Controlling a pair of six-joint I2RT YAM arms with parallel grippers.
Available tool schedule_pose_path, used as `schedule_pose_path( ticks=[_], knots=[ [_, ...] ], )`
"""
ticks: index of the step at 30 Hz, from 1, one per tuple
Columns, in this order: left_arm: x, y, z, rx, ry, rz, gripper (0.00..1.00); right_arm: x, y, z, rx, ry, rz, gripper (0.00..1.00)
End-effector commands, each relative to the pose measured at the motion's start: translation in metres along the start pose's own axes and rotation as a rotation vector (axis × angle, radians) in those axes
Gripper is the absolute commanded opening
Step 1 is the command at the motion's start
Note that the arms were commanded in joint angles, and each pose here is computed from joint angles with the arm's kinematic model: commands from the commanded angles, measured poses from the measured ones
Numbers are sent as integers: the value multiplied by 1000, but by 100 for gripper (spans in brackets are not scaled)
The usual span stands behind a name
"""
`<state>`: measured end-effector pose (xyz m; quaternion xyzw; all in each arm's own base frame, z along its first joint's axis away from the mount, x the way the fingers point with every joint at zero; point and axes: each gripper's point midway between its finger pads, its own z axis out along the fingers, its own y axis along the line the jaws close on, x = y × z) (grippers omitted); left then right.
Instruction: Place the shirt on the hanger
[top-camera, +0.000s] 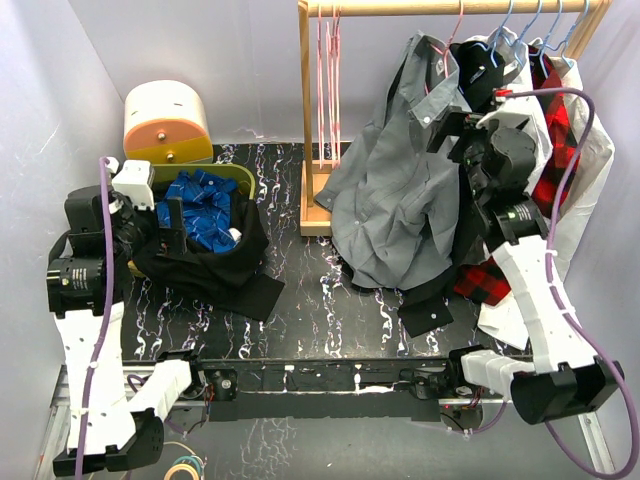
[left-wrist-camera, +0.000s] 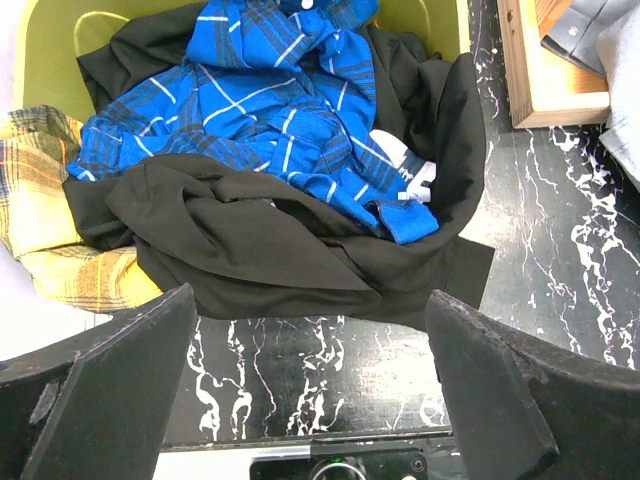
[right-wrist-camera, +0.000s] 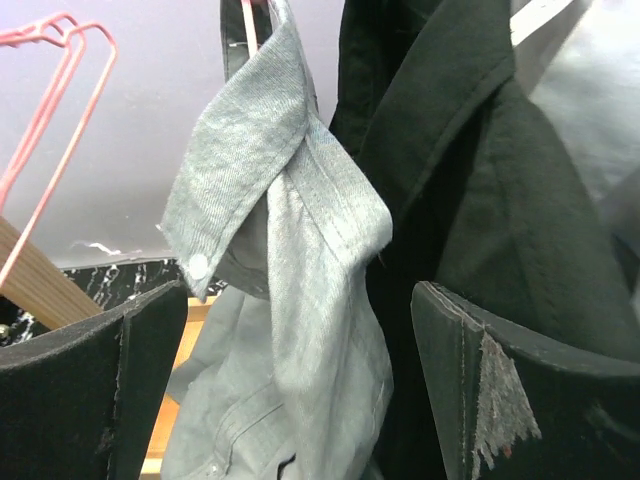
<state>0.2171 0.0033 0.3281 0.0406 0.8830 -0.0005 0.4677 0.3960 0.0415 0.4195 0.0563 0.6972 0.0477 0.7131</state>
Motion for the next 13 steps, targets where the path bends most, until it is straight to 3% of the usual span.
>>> schedule_pose_path(
  ticks=[1,7,13],
  knots=[
    [-10,6,-12,-39,-41,-24,97,-46,5,-36,-41,-146,82,98],
    [-17,13,-21,-76,-81,-72,97,-43,29,-78,-225,-183,136,98],
    [-24,29,-39,-172,-186,-107,97,-17,24,-113,-250,-186,148,98]
  ],
)
